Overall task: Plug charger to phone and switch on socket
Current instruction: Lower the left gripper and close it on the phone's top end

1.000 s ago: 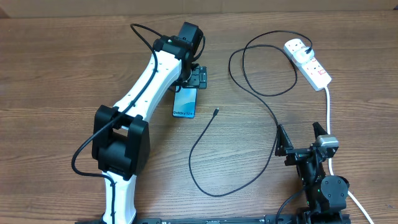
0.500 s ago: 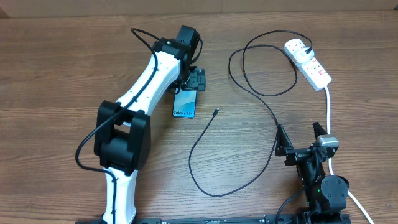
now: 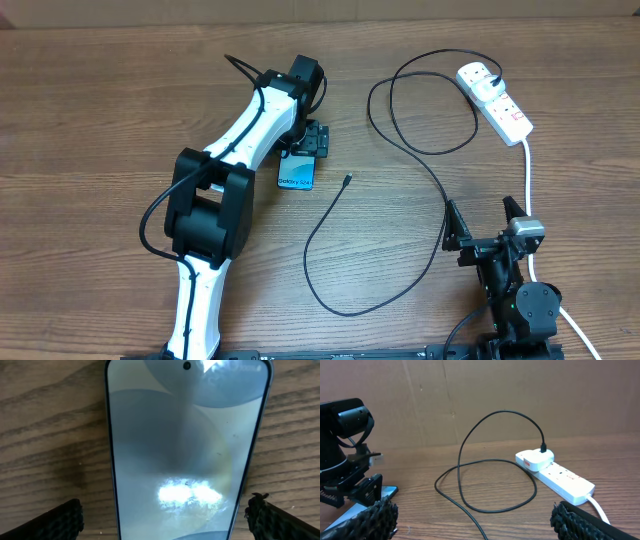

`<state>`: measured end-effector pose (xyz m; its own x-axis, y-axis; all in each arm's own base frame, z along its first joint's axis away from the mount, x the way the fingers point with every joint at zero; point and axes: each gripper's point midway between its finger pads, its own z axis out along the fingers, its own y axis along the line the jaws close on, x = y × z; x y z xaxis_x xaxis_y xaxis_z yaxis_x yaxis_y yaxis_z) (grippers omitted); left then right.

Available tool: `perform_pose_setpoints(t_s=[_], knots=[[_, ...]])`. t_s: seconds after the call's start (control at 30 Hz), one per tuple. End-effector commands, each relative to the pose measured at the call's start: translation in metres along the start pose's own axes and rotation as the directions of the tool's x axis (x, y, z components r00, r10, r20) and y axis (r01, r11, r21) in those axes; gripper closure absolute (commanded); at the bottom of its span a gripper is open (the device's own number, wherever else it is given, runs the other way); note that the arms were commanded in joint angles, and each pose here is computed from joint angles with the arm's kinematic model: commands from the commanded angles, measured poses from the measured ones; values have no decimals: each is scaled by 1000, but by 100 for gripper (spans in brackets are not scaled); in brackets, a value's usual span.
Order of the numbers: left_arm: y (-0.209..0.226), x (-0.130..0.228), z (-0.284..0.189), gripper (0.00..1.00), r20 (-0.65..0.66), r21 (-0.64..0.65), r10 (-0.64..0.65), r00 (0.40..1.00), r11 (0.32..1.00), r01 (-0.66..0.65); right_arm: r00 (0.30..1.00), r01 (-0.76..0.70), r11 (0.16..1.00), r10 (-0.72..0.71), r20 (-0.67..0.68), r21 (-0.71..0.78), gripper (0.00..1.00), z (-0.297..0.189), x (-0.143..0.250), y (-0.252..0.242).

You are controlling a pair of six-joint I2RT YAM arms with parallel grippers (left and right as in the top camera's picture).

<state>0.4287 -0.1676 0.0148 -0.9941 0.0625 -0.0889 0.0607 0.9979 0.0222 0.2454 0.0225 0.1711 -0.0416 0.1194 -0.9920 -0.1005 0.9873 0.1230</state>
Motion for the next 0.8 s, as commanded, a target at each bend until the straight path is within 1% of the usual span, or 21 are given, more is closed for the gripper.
perform_pose_setpoints(t_s=[0.0,0.33,0.53,0.77], knots=[[-2,4,7,0,-17,-1,50,999,999,-50,1000,-4,1000,4,6,4,0,0,1,-1],[-2,1,10,0,-4,-14,53,999,999,-53,1000,-4,1000,4,6,4,0,0,1,-1],[-1,6,24,0,-33,-22,46,998,999,-47,1000,-4,1000,4,6,4,0,0,1,-1],[-1,6,25,0,-36,-23,47,998,999,-48,1000,-4,1000,4,6,4,0,0,1,-1]])
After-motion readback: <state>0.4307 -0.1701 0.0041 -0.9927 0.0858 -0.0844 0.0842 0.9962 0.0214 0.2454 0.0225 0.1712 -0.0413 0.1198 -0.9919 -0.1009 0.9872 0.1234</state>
